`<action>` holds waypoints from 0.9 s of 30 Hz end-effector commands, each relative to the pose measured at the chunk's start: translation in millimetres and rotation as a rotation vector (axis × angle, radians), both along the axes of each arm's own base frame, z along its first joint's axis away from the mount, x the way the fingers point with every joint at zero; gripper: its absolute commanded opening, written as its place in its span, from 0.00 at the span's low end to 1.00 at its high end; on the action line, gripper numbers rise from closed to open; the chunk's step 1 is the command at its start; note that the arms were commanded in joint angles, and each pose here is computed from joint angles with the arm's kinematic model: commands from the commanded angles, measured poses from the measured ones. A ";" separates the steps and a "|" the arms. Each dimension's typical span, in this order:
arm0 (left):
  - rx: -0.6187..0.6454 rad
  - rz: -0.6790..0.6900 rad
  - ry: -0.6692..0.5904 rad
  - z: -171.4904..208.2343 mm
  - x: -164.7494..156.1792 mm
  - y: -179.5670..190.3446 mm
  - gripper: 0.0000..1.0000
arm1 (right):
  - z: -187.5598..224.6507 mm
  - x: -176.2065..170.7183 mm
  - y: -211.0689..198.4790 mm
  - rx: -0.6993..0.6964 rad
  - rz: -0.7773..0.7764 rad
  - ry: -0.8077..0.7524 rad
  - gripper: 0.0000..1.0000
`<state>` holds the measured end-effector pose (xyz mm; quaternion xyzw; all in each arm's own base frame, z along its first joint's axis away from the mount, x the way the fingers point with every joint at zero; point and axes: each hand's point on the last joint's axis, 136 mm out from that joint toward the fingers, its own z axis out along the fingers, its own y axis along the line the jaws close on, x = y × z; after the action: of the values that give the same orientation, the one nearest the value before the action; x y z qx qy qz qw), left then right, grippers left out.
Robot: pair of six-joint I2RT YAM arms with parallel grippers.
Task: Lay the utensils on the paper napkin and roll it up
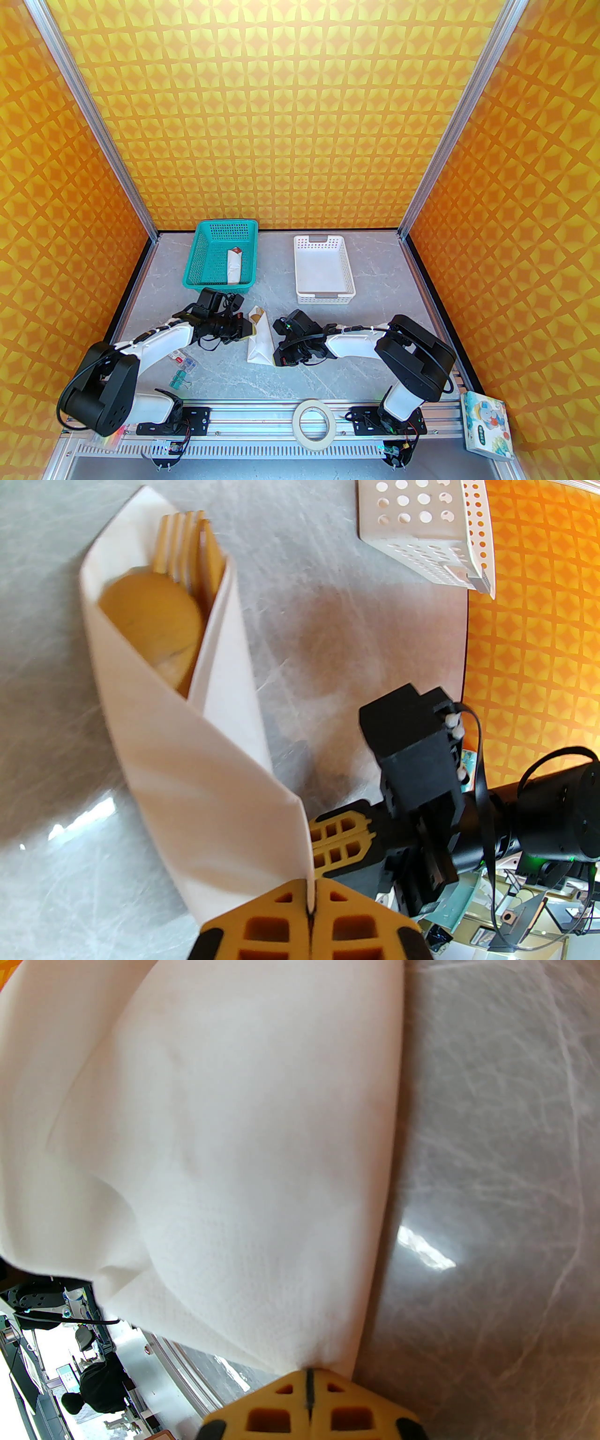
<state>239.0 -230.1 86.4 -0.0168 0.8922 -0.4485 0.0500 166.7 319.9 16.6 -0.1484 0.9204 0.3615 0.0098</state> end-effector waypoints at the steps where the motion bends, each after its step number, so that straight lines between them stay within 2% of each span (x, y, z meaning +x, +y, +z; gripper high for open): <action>1: -0.038 -0.009 -0.025 10.0 10.0 -12.6 0.02 | -34.9 -13.8 -27.9 -0.161 -0.012 0.053 0.00; 14: -0.034 -0.041 -0.033 -0.9 13.9 -30.7 0.01 | -37.1 -14.9 -28.1 -0.166 -0.011 0.059 0.00; 27: 0.009 -0.008 -0.065 -17.5 33.3 -39.2 0.01 | -37.6 -15.7 -27.9 -0.166 -0.009 0.061 0.00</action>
<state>258.1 -264.4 66.5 0.0026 0.8927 -0.4475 0.0539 166.4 320.5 16.6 -0.1489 0.9200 0.3625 0.0080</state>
